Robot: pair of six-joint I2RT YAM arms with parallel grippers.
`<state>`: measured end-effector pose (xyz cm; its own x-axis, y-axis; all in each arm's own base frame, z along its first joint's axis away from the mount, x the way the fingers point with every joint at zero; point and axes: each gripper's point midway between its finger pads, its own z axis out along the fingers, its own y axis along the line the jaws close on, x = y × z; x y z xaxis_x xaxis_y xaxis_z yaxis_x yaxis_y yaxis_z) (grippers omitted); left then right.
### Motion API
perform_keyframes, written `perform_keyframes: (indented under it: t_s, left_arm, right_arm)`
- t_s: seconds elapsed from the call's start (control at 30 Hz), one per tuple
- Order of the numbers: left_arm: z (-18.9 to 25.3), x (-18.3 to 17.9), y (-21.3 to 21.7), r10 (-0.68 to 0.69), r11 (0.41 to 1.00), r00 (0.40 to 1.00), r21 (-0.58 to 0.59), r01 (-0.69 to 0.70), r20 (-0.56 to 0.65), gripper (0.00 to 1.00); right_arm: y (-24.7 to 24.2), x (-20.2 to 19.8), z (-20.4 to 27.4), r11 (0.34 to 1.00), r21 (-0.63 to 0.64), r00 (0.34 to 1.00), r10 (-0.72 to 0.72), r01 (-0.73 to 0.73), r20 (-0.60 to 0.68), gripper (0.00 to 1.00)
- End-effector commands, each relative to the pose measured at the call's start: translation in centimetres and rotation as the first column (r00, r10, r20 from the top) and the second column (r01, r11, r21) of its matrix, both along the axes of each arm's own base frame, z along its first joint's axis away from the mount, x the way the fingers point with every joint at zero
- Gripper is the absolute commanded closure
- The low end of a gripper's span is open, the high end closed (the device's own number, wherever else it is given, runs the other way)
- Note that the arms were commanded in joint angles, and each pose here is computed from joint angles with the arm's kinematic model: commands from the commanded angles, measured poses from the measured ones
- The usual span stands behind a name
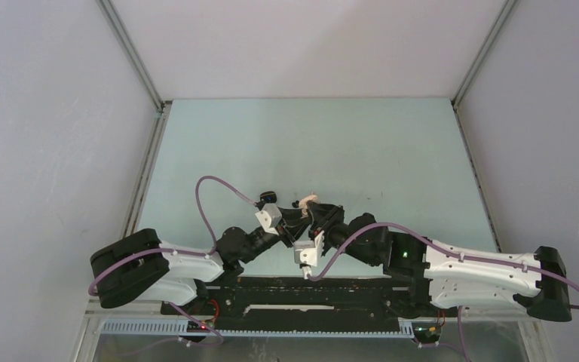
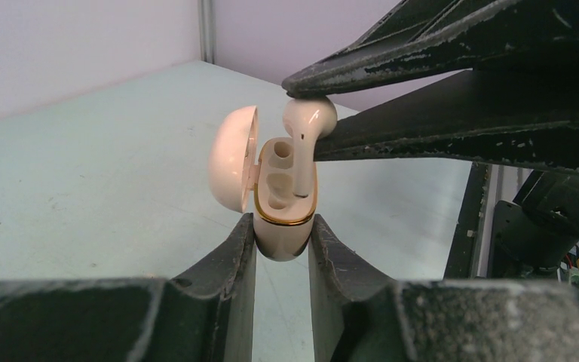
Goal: Insert the wireless bluetooth earbuds into the charging case
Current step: Place the earbud in the charging case.
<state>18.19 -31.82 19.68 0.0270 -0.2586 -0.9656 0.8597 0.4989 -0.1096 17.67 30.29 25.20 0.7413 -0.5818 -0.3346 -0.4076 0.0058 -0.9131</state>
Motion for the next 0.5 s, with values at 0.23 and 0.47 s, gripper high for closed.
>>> perform_keyframes:
  t_s: [0.23, 0.47]
  left_arm:
    - [2.21, -0.65, 0.46, -0.01, 0.998, 0.997, -0.054, 0.014, 0.072, 1.0]
    - [2.14, -0.62, 0.47, -0.009, 0.999, 0.997, -0.052, 0.013, 0.071, 1.0]
  right_arm:
    - [0.3, 0.66, 0.06, 1.0, -0.005, 0.999, -0.02, 0.02, 0.032, 1.0]
    - [-0.02, 1.23, 0.22, 0.999, -0.008, 0.998, -0.037, 0.037, 0.046, 1.0]
